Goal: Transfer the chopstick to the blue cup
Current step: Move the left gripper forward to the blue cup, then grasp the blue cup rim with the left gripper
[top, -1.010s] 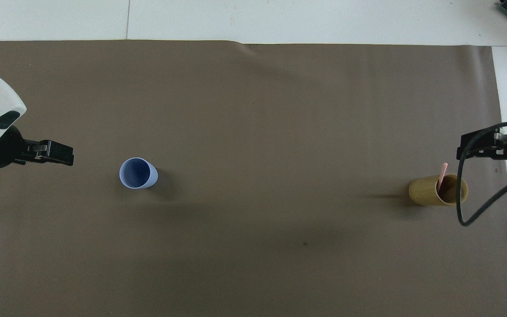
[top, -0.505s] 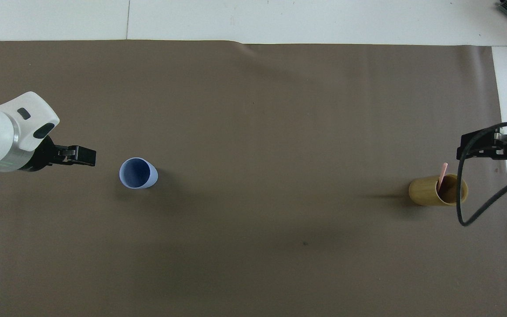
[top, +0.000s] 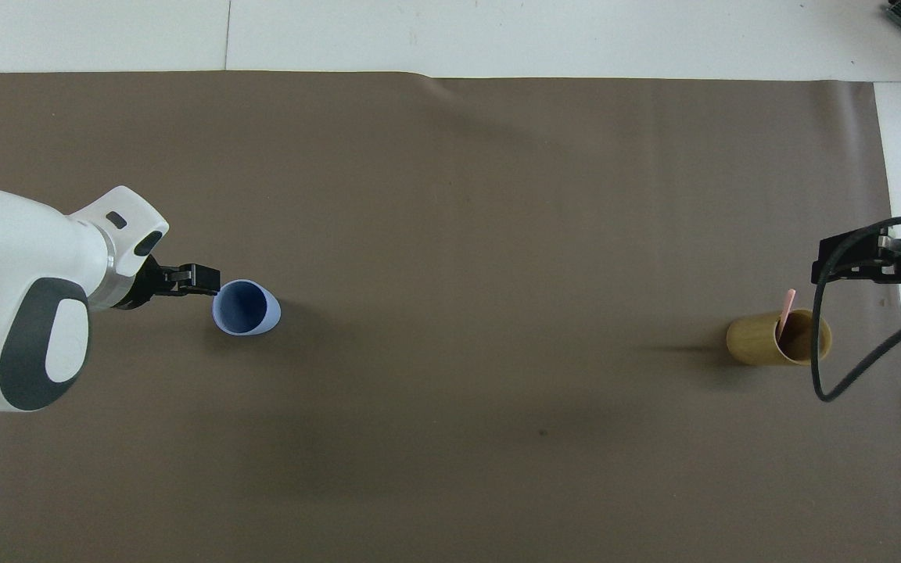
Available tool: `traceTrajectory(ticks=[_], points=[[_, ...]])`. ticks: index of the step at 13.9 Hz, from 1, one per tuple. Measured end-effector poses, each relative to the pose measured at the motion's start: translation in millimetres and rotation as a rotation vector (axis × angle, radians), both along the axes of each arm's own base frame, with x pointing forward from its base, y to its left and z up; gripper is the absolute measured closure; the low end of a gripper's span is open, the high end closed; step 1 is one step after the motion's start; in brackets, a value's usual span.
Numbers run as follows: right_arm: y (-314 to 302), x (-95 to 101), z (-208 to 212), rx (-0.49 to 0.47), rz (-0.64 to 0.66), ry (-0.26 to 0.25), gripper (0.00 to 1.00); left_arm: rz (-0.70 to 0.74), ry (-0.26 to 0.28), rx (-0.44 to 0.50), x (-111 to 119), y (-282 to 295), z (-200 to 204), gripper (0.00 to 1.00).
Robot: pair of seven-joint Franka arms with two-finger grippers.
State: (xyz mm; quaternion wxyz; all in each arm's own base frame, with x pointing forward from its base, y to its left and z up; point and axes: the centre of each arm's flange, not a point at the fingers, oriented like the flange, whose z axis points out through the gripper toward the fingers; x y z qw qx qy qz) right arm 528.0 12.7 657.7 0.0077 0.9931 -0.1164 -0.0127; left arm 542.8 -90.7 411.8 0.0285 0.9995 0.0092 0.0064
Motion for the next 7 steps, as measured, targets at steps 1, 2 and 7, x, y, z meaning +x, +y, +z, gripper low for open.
traceTrajectory(ticks=[1, 2, 7], points=[[0, 0.0, 0, 0.0, 0.0, 0.0, 0.0, 0.006, 0.003, 0.001, -1, -6, -10, 0.0], [0, 0.0, 0, 0.0, 0.0, 0.0, 0.0, 0.006, 0.011, 0.002, -3, -10, -19, 0.0], [0, 0.0, 0, 0.0, 0.0, 0.0, 0.0, -0.001, 0.019, 0.007, -18, -19, -59, 0.0]])
